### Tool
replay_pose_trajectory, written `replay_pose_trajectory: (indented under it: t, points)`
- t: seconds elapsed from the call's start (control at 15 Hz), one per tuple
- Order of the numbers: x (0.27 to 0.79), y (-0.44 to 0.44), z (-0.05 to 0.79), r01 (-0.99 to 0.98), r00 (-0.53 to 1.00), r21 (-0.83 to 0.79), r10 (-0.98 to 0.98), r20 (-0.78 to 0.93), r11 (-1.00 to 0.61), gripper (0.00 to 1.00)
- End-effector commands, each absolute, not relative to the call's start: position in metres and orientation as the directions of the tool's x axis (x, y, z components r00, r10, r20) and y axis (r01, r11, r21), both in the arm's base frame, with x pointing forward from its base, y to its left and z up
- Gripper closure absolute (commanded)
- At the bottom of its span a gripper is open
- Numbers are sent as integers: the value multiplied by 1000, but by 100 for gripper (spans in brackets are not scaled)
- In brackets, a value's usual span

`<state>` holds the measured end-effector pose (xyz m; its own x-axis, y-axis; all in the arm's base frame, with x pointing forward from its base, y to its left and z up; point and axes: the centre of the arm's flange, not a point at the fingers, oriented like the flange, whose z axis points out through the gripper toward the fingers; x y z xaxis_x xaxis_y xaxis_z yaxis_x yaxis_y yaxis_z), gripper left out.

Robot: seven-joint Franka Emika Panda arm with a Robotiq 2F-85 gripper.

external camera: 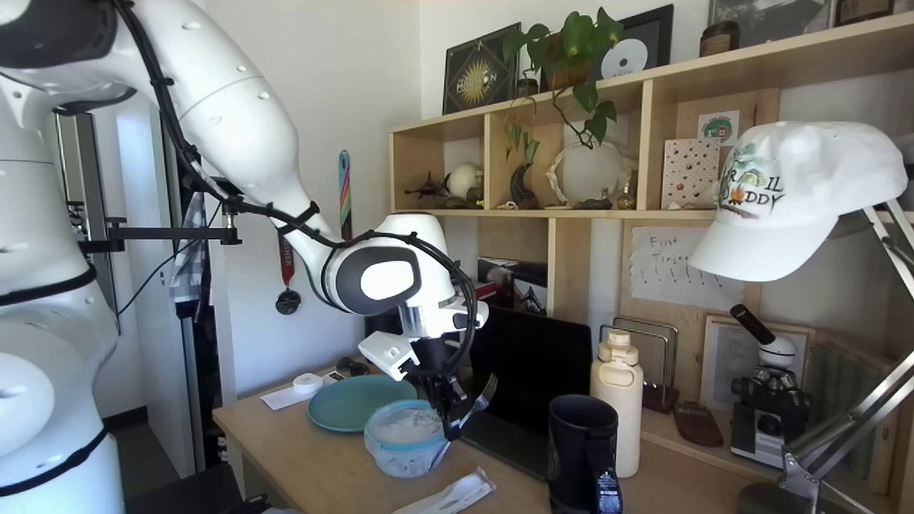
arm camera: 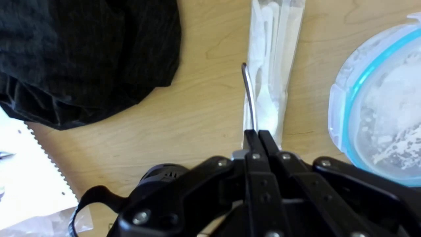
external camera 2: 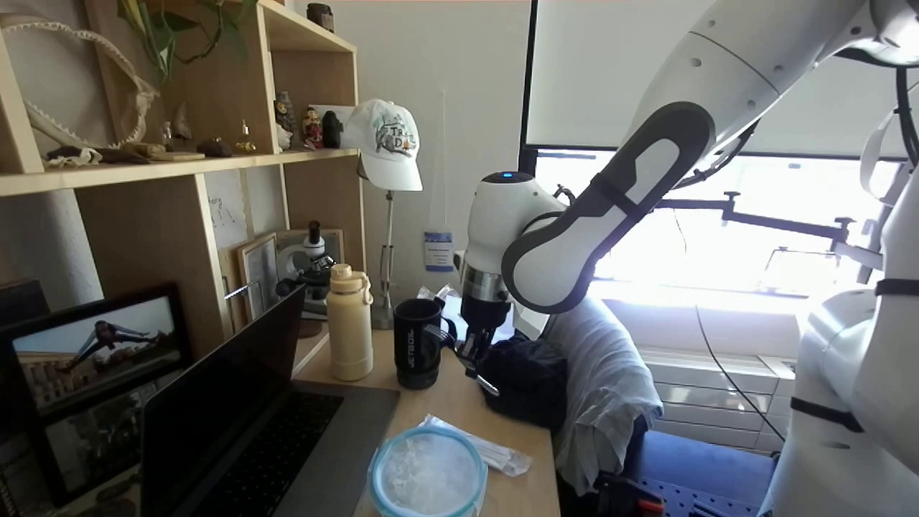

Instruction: Move the plastic spoon and the metal fork to the right.

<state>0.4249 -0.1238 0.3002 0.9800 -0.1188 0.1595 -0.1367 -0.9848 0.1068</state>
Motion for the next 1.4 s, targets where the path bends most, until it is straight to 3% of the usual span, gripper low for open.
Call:
replay_pose_trajectory:
  t: [0.0, 1.33]
  points:
    - [434, -132, 280, -135, 974, 68, -120, 191, -989, 97]
    - [445, -129, 215, -115, 984, -69, -124, 129, -991, 97]
